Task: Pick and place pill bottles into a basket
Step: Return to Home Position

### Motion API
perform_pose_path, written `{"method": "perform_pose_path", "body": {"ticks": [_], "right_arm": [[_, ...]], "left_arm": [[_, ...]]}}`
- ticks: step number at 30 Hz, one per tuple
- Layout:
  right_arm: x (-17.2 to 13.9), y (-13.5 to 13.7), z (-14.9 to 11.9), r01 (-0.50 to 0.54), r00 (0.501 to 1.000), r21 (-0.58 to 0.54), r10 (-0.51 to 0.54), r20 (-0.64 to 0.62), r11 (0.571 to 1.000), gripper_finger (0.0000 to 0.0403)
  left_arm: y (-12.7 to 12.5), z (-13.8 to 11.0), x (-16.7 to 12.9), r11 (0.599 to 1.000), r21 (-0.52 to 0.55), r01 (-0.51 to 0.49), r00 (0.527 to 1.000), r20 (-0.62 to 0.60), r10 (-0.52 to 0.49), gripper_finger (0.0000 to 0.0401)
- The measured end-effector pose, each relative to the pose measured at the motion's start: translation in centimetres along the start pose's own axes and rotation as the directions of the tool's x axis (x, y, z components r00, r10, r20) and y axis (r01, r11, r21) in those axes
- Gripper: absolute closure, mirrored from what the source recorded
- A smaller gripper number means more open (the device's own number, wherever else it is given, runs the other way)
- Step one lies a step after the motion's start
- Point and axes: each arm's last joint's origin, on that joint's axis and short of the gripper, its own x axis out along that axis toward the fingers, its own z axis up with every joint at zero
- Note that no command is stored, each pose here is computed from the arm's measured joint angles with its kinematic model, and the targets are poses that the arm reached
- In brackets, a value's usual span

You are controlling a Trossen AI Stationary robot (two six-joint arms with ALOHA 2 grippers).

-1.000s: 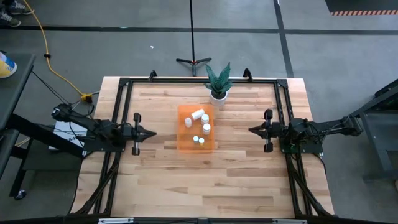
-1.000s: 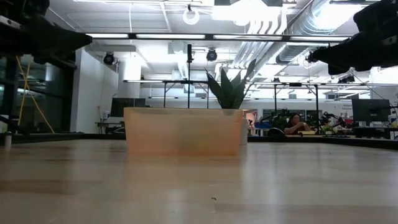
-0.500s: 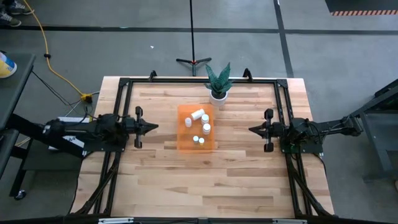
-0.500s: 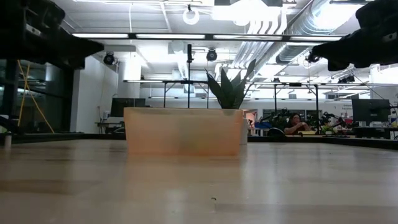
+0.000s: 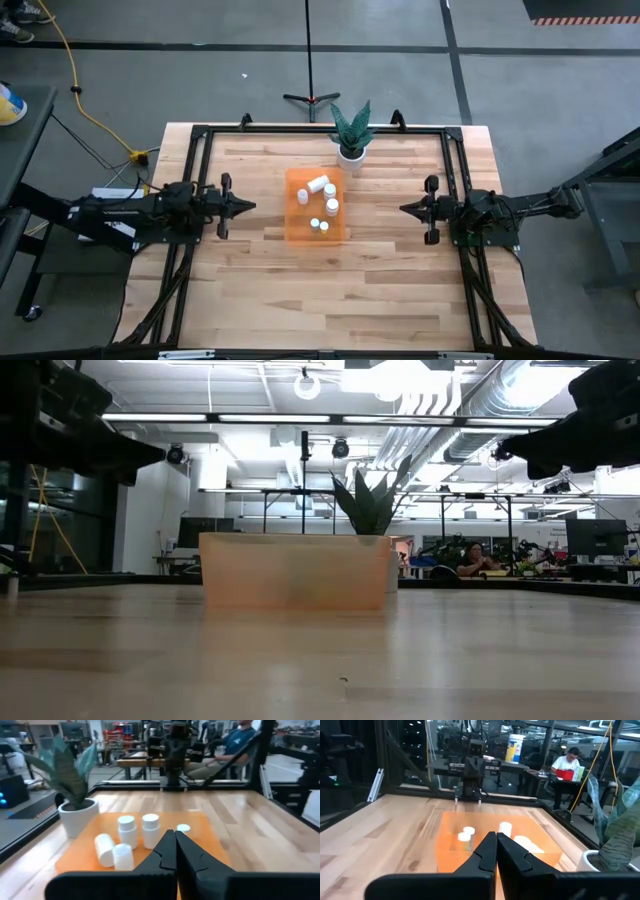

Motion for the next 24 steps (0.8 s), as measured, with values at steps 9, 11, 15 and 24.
{"method": "perform_pose_path", "body": {"ticks": [9,11,15,24], "right_arm": [[0.00,0.12,0.01,-0.041,0.999,-0.001,0.041,0.004,0.999,0.0400],[0.00,0.12,0.01,-0.041,0.999,-0.001,0.041,0.004,0.999,0.0399],[0.00,0.12,0.01,-0.042,0.999,0.000,0.042,0.004,0.999,0.0402],[0.00,0.13,-0.01,-0.043,0.999,0.017,0.043,0.002,0.999,0.0398]], "left_arm": [[-0.21,-0.07,0.00,0.998,-0.003,0.060,0.998,-0.006,-0.060,0.0373],[-0.21,-0.07,0.00,0.998,0.006,0.060,0.998,-0.006,-0.060,0.0359],[-0.21,-0.07,0.00,0.998,0.015,0.058,0.998,-0.006,-0.058,0.0331],[-0.03,-0.07,0.00,1.000,0.018,0.000,1.000,-0.008,0.000,0.0320]]}}
